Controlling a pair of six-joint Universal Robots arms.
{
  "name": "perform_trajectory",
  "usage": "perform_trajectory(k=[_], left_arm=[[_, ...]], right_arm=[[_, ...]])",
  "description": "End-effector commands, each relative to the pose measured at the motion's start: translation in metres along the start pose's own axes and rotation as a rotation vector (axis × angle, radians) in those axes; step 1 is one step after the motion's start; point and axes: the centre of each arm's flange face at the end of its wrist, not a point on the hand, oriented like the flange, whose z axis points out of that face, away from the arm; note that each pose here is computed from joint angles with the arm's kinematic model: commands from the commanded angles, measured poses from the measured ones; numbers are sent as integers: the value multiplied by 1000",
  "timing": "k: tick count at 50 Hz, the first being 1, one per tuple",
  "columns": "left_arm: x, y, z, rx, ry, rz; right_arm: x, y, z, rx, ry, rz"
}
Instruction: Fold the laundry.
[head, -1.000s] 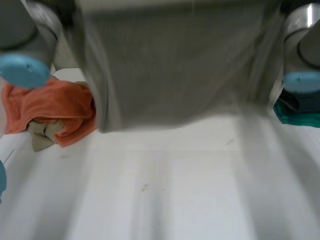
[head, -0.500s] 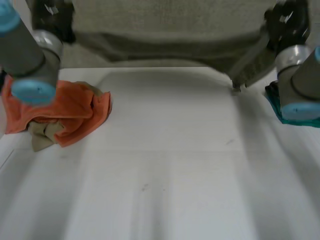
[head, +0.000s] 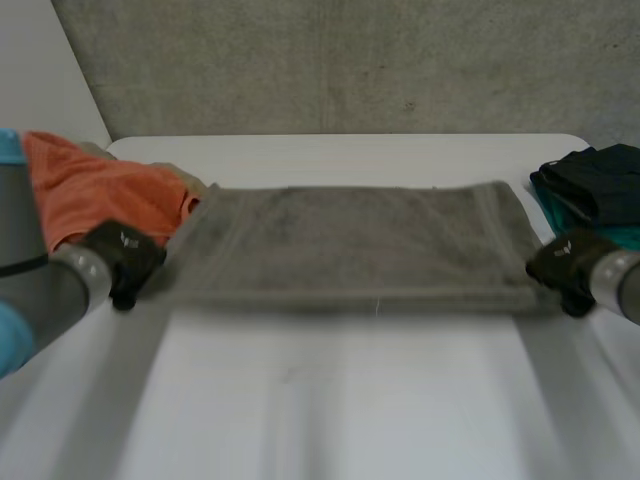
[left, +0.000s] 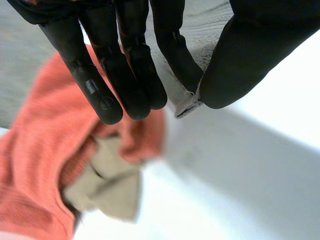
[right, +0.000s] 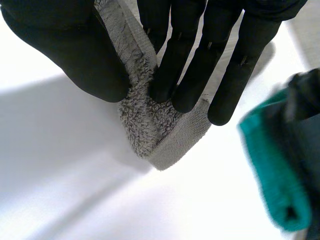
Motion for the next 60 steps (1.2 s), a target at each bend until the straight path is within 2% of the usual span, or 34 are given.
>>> perform_trajectory(k=[1,4,10,18,27,35,41,47,54,60], left_arm=[[29,21,-55,-95,196,199],[30,14,-58,-49,203,222],[24,-13,-40,37,126,181],[-1,-58,26,123,-79,55],[-5,-82,82,172,-158,-9],[2,-98,117,229,-217,5],[10,-97,141,225,-248,81],[10,-104,149,275,-278,94],[17,-112,142,341,-237,28],[-5,-113,129,358,-263,-51]], right_arm=[[-8,19,-38,-64,-158,-90],[-7,22,-31,-51,-138,-117],[4,11,-8,24,-23,-137],[11,-13,37,144,133,-52],[22,-31,78,232,326,-54],[28,-39,107,258,425,-57],[21,-42,129,276,446,-62],[27,-45,142,283,536,-40],[26,-49,141,316,567,36],[39,-50,131,362,557,144]])
